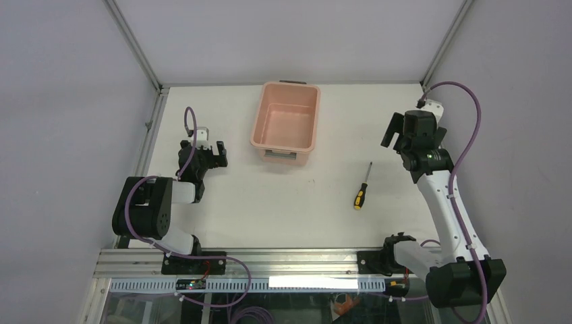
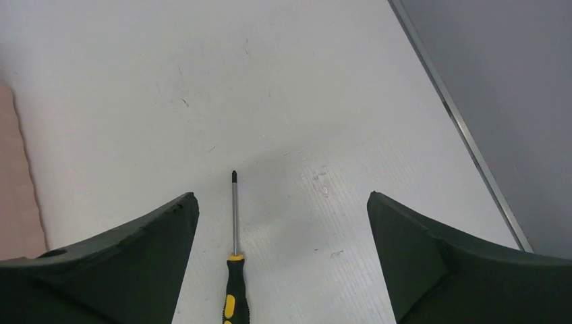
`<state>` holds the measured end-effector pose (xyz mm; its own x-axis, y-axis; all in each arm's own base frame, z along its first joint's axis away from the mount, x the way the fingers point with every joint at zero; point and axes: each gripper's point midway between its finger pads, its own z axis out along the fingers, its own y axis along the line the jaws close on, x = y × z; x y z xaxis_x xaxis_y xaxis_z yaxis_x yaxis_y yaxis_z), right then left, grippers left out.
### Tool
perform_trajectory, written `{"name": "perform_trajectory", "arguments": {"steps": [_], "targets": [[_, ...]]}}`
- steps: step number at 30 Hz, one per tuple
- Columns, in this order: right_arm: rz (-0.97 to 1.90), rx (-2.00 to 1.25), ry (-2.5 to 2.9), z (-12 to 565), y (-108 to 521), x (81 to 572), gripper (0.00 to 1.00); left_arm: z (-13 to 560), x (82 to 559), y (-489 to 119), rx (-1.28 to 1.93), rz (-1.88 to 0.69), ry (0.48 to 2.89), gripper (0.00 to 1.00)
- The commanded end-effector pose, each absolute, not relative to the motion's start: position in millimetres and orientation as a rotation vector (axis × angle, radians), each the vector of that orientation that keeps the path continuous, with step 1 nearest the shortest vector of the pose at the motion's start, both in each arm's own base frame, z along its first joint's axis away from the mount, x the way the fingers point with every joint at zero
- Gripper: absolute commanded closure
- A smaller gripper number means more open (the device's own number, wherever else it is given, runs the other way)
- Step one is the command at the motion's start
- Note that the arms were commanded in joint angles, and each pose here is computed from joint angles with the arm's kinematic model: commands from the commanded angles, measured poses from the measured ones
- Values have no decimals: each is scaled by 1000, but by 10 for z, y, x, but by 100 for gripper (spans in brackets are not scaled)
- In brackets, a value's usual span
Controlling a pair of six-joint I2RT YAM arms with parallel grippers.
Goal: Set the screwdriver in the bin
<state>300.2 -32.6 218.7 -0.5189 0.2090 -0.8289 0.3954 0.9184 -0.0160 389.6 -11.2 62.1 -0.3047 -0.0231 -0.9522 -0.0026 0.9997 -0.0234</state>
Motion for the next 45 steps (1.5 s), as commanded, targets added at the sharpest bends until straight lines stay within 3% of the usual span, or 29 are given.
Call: {"name": "perform_trajectory", "arguments": {"steps": [1,10,21,30,33,36,40,41,45], "targets": [[-255,495,2081,2430,-371,3012,1,790,3939,-165,-21,-46,1825,1],[-33,473,2279,2259,94,3098,1,790,3939,-162,-22,-45,1825,1],[4,571,2713,1087,447,2442,1,787,3939,-162,-22,-45,1826,1],[52,557,2811,419,780,2337,3,789,3939,-165,-21,-46,1825,1],[7,590,2840,221,756,2314,13,787,3939,-162,-22,-46,1826,1],[-63,637,2871,99,696,2248,34,786,3939,-163,-22,-46,1826,1],[-91,642,2850,55,653,2274,95,789,3939,-162,-22,-46,1826,1],[-108,636,2848,69,631,2286,100,789,3939,-165,-22,-45,1826,1],[-148,518,2824,324,579,2448,100,790,3939,-164,-22,-46,1825,1]]}}
